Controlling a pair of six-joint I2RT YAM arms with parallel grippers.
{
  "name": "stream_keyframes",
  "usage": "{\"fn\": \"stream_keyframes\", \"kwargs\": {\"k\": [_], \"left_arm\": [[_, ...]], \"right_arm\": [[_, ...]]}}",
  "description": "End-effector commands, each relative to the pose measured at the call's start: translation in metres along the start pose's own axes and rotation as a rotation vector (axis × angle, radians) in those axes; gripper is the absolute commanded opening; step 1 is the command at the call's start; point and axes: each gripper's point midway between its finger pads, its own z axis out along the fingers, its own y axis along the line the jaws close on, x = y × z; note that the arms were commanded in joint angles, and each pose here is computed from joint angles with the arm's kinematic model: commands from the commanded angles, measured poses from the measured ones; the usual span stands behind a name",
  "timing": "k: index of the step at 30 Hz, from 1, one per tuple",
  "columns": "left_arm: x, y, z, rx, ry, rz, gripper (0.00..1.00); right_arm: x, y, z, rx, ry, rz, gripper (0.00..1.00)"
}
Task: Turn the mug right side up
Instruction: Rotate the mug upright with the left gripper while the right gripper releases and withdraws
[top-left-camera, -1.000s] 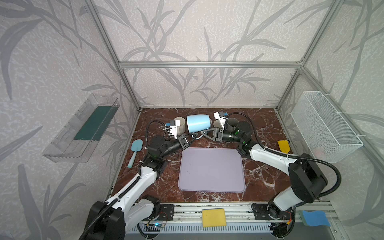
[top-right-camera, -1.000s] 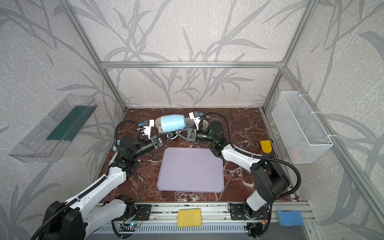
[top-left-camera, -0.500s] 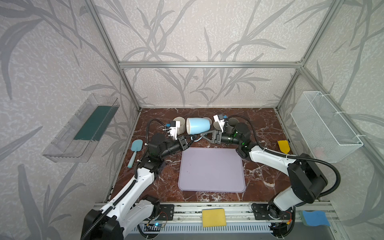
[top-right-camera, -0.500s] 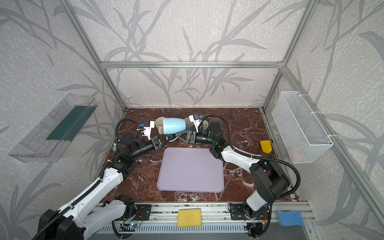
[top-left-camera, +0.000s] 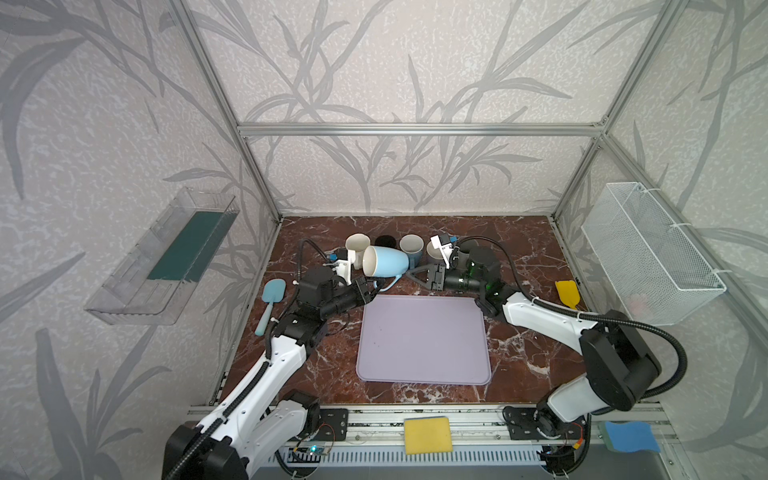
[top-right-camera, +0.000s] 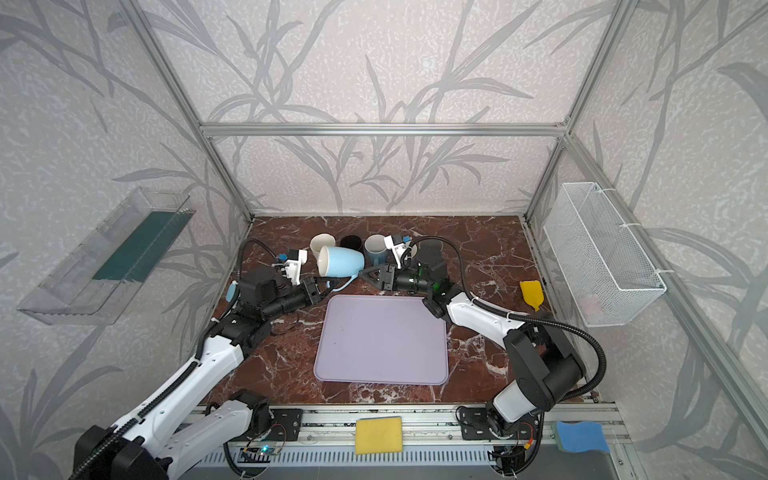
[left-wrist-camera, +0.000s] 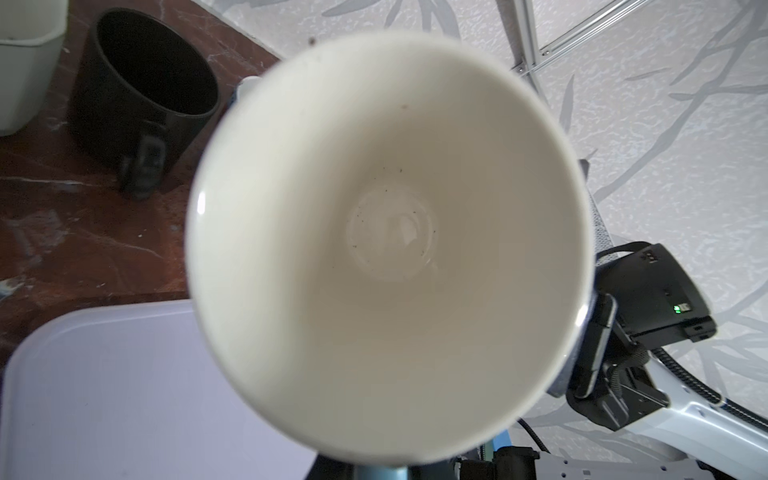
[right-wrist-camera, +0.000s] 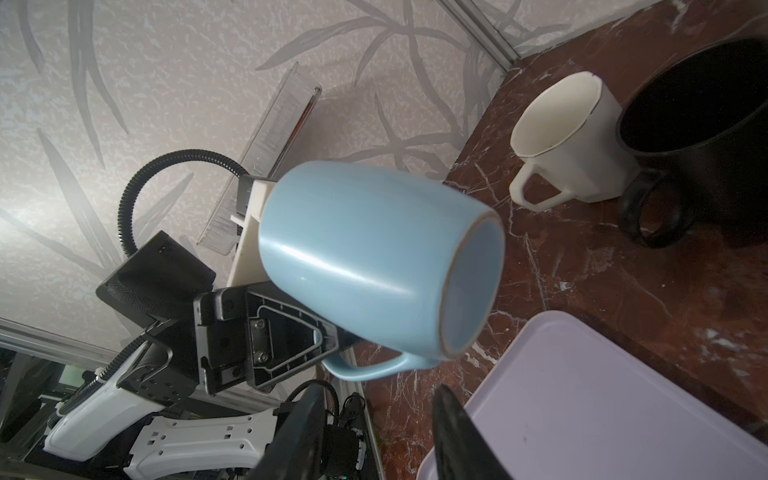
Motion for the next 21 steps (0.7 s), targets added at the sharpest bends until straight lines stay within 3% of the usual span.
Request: {"fn": "stream_keyframes", "kwargs": {"k": [1, 9, 21], "left_arm": [[-0.029, -0.015, -0.016, -0.024, -0.091, 0.104, 0.0], [-0.023, 0.045, -0.026, -0.321, -0.045, 0.125, 0.0], [-0.043, 0.105, -0.055, -0.709, -0.035, 0.212, 0.0]], "right_arm": [[-0.008, 0.001, -0.014, 0.021, -0.034, -0.023, 0.44], [-0.017, 0.001, -0.051, 0.092, -0.074, -0.058, 0.44], [-0.024, 0.006, -0.102, 0.177, -0.151, -0.101, 0.45]]}}
